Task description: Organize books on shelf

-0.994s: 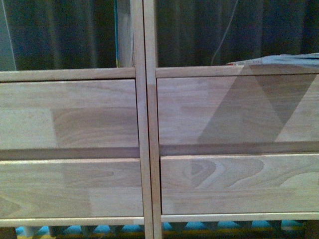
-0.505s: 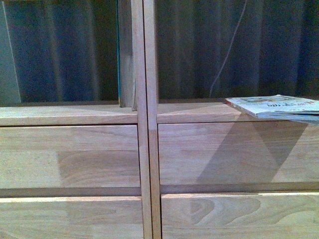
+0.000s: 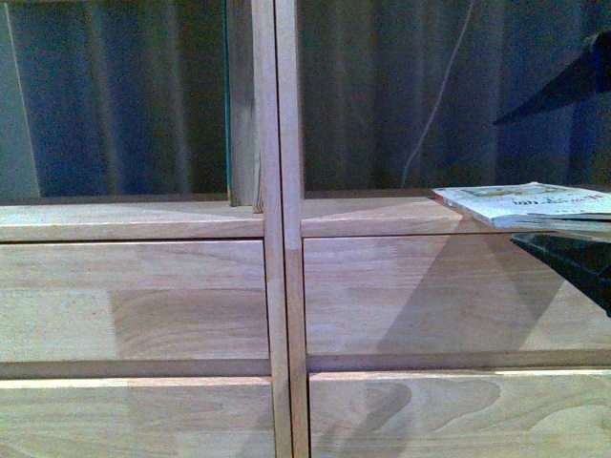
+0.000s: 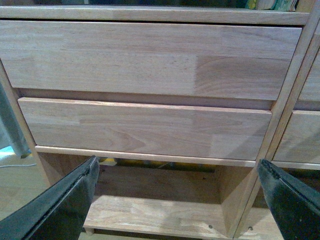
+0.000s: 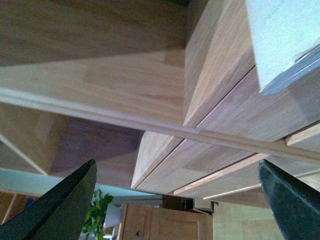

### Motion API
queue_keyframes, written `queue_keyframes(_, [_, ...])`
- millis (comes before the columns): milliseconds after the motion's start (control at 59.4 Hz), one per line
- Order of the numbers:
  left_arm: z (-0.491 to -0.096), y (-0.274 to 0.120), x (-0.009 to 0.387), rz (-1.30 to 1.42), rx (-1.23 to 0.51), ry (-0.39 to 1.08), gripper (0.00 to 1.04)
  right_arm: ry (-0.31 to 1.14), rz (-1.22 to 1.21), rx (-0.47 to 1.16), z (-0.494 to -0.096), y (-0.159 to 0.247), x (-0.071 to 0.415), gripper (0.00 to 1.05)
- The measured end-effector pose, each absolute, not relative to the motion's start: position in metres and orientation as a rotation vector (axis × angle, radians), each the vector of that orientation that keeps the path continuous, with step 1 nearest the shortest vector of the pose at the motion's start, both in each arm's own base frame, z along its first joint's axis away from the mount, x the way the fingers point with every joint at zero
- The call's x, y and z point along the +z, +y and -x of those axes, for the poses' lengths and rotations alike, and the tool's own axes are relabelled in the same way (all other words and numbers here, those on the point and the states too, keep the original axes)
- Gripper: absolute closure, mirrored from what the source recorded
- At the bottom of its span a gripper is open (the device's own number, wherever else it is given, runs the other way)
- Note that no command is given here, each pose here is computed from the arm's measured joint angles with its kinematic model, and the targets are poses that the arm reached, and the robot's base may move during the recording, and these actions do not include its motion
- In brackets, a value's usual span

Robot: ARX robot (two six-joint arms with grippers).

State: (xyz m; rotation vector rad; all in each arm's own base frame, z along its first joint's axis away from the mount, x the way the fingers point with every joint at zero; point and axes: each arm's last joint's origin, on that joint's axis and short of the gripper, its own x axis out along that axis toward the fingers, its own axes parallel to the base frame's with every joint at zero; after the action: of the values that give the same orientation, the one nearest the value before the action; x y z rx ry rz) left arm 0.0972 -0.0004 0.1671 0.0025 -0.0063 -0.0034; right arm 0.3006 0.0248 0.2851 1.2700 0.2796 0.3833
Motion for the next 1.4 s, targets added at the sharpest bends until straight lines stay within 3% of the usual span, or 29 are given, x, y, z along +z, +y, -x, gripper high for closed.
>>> queue_keyframes(371, [-0.097, 0.000, 0.167, -0.002, -0.003, -0.006, 0.07, 0.280, -1.291, 0.262, -0.322, 0.011, 0.260, 0.07])
queue_keyframes(792, [-0.097, 0.000, 0.167, -0.002, -0.003, -0.006, 0.07, 0.100, -1.419, 0.065, -0.357, -0.022, 0.273, 0.07])
queue_keyframes(1398, [-0.097, 0.000, 0.167, -0.002, -0.003, -0.006, 0.07, 0.129, -1.476, 0.078, -0.367, -0.003, 0.270, 0.96])
